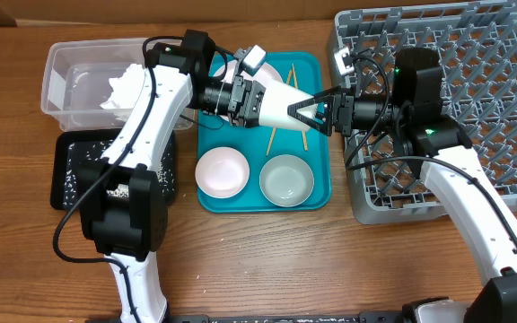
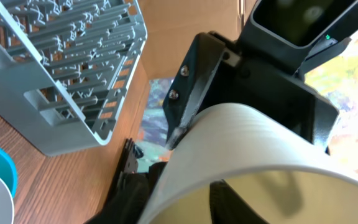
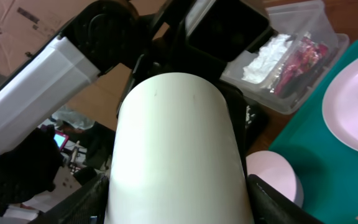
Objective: Sort waste into correct bins and load items into the dishwasher
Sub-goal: 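Hand the cup from the left gripper to the right gripper, then lower the cup upside down into the dish rack with the right gripper, then reach the right gripper to the pale green bowl and grasp its rim, then carry the green bowl right and set it upright in the rack's back corner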
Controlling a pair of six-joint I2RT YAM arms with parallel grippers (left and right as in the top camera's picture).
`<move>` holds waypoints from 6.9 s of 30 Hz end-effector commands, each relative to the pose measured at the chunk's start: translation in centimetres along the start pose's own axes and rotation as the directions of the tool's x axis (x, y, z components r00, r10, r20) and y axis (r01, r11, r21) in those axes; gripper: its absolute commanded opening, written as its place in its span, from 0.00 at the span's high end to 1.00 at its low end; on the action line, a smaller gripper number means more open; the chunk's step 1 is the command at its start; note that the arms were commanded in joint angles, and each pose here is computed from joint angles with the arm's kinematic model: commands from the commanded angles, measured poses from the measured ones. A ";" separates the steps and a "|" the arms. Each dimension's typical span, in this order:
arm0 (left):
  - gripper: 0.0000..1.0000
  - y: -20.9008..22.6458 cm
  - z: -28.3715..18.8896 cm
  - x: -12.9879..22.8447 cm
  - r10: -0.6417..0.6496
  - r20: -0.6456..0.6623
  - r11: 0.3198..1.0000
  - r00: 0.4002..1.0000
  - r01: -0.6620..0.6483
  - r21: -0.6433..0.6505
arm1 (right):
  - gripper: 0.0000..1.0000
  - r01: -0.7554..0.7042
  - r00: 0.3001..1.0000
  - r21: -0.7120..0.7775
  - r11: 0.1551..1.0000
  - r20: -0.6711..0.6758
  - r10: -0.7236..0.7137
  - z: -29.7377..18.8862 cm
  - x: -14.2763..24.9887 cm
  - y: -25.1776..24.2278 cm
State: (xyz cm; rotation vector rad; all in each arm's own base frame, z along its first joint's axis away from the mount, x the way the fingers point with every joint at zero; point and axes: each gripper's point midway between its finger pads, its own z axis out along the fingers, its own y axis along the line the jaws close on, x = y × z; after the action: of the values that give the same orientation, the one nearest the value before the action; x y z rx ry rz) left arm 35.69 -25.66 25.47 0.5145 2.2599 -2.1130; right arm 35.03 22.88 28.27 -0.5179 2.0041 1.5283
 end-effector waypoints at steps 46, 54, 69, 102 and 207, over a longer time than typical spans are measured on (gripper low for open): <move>0.37 7.4 -14.3 -3.3 0.051 0.074 0.348 0.996 0.052 -0.936 | 0.50 -0.360 0.689 0.933 -0.012 0.274 0.670 -19.7 13.4 -11.3; 0.36 7.3 -14.2 -3.3 0.051 0.072 0.348 0.996 0.050 -0.936 | 0.36 -0.331 0.697 0.944 -0.002 0.246 0.674 -18.1 13.6 -13.9; 0.34 7.2 -14.3 -3.4 0.057 0.070 0.347 0.996 0.046 -0.937 | 0.18 -0.334 0.701 0.942 0.030 0.227 0.676 -17.8 12.9 -13.3; 0.37 -5.9 -19.0 3.5 0.151 0.262 0.173 0.953 0.235 -0.956 | 0.26 -0.107 0.861 0.900 0.422 -0.128 0.492 -2.8 7.5 -5.8; 0.00 5.9 -19.4 0.3 0.126 0.274 0.114 0.953 0.261 -0.959 | 0.96 0.071 0.979 0.737 -0.672 -0.180 -0.093 -15.2 -9.6 -27.3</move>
State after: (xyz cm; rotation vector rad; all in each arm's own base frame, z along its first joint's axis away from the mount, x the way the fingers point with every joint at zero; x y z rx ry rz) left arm 40.92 -6.76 21.91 -0.0215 2.7579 -0.1186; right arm 55.76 0.22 18.22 0.2641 2.0591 -1.2461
